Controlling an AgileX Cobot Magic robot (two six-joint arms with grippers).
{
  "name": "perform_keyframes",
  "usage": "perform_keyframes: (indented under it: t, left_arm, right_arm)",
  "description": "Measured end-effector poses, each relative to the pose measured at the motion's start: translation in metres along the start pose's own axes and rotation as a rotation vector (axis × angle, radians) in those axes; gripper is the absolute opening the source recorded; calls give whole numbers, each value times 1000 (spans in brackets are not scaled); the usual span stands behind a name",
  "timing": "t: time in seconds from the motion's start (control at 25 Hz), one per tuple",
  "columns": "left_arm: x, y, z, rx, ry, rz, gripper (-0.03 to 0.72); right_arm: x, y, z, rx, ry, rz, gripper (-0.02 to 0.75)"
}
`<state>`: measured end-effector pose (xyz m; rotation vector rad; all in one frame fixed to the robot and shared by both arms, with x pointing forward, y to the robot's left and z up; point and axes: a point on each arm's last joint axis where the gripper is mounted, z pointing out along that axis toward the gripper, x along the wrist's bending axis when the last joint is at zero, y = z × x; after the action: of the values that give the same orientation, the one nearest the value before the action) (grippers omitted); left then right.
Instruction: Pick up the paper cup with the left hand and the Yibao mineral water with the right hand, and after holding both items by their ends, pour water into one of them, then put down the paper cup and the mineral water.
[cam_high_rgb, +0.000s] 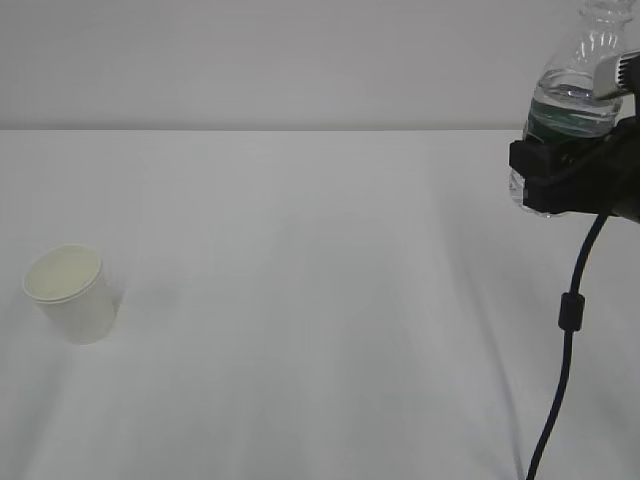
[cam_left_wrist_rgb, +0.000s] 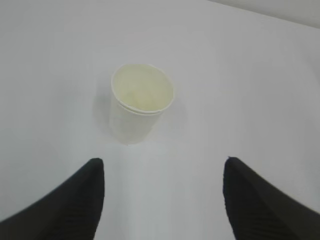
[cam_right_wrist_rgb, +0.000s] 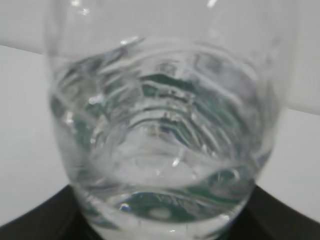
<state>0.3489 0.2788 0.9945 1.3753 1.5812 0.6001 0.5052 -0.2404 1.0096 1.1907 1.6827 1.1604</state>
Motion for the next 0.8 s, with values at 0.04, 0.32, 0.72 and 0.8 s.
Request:
perform_keyframes:
  t: [0.04, 0.32, 0.72, 0.8]
  left_arm:
    - [0, -6, 2, -4, -10, 8, 529]
    - [2, -26, 7, -79, -67, 57, 524]
    - [9, -33, 14, -105, -24, 64, 515]
    - [10, -33, 21, -89, 1, 83, 513]
  right_arm:
    - [0, 0, 0, 0, 0, 0, 444]
    - [0, 0, 0, 0, 3, 0, 442]
    - [1, 0, 0, 1, 11, -8, 438]
    - [2, 0, 0, 1, 17, -13, 438]
